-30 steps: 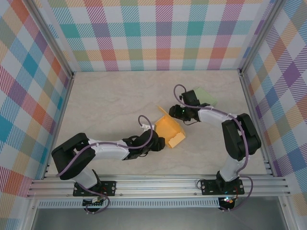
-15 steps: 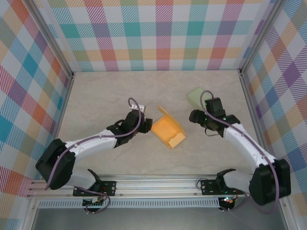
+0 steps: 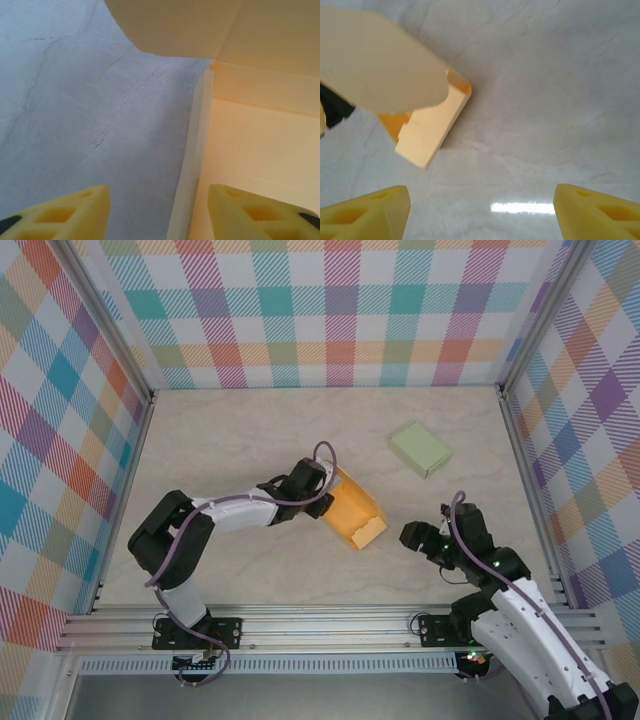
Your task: Fold the paper box
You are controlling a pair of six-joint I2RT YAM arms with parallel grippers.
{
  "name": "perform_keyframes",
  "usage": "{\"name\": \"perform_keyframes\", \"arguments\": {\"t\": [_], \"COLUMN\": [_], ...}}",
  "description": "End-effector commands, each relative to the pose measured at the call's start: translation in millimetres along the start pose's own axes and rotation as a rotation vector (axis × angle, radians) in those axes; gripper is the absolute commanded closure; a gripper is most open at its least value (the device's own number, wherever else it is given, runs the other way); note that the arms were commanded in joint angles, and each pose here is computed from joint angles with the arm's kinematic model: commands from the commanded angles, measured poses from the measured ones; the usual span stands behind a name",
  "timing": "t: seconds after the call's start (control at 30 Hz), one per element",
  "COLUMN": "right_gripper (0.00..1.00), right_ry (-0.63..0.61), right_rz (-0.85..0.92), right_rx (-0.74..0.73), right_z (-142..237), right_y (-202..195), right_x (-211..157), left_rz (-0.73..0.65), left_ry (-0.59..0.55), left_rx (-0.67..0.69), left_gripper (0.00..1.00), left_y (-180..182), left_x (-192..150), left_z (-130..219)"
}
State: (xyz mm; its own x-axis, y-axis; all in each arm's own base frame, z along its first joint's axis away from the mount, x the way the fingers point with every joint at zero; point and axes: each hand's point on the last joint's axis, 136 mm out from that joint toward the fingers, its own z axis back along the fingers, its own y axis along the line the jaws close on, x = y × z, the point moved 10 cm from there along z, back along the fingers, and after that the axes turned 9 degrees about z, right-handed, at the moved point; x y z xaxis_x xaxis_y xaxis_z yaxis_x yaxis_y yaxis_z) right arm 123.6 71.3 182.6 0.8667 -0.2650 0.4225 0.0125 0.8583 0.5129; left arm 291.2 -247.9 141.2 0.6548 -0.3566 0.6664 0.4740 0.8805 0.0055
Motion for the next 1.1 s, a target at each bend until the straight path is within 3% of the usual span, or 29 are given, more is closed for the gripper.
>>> {"name": "perform_keyframes", "arguments": {"t": [0.0, 0.17, 0.4, 0.57, 0.73, 0.83, 0.97, 1.07], "right_gripper": [0.26, 0.27, 0.31, 0.31, 0.39, 0.43, 0.32, 0.32], "right_ry": [0.07, 0.074, 0.062, 0.05, 0.001, 0.006, 0.025, 0.046], "right_rz": [-0.039, -0.027, -0.006, 0.047, 0.132, 0.09, 0.049, 0.042], "right_rx": [0.049, 0.055, 0.061, 0.02, -0.059, 0.037, 0.096, 0.123], "right_z": [-8.6, -25.6, -45.7, -53.7, -53.3, -63.4, -81.2, -96.9], "right_y": [1.5, 3.9, 13.3, 26.1, 40.1, 41.3, 39.4, 40.8], "right_x": [-17.9, -24.6, -12.8, 4.8, 37.9, 58.1, 73.6, 79.6], "left_rz": [0.018, 0.091, 0.255, 0.327, 0.282, 0.291, 0.306, 0.303], "left_ry": [0.01, 0.002, -0.046, -0.022, 0.02, 0.03, 0.03, 0.026], "left_rx": [0.012, 0.037, 0.26, 0.437, 0.463, 0.478, 0.47, 0.474], "left_gripper": [0.56, 0.66, 0.83, 0.85, 0.84, 0.84, 0.84, 0.83], "left_y": [1.8, -0.6, -3.5, -10.0, -22.6, -21.0, -20.9, -20.6], "left_x": [3.9, -2.1, -8.7, -19.6, -31.5, -37.4, -40.1, -40.2], "left_z": [-8.9, -15.3, -5.7, 7.1, 14.5, 15.2, 15.4, 15.0]}}
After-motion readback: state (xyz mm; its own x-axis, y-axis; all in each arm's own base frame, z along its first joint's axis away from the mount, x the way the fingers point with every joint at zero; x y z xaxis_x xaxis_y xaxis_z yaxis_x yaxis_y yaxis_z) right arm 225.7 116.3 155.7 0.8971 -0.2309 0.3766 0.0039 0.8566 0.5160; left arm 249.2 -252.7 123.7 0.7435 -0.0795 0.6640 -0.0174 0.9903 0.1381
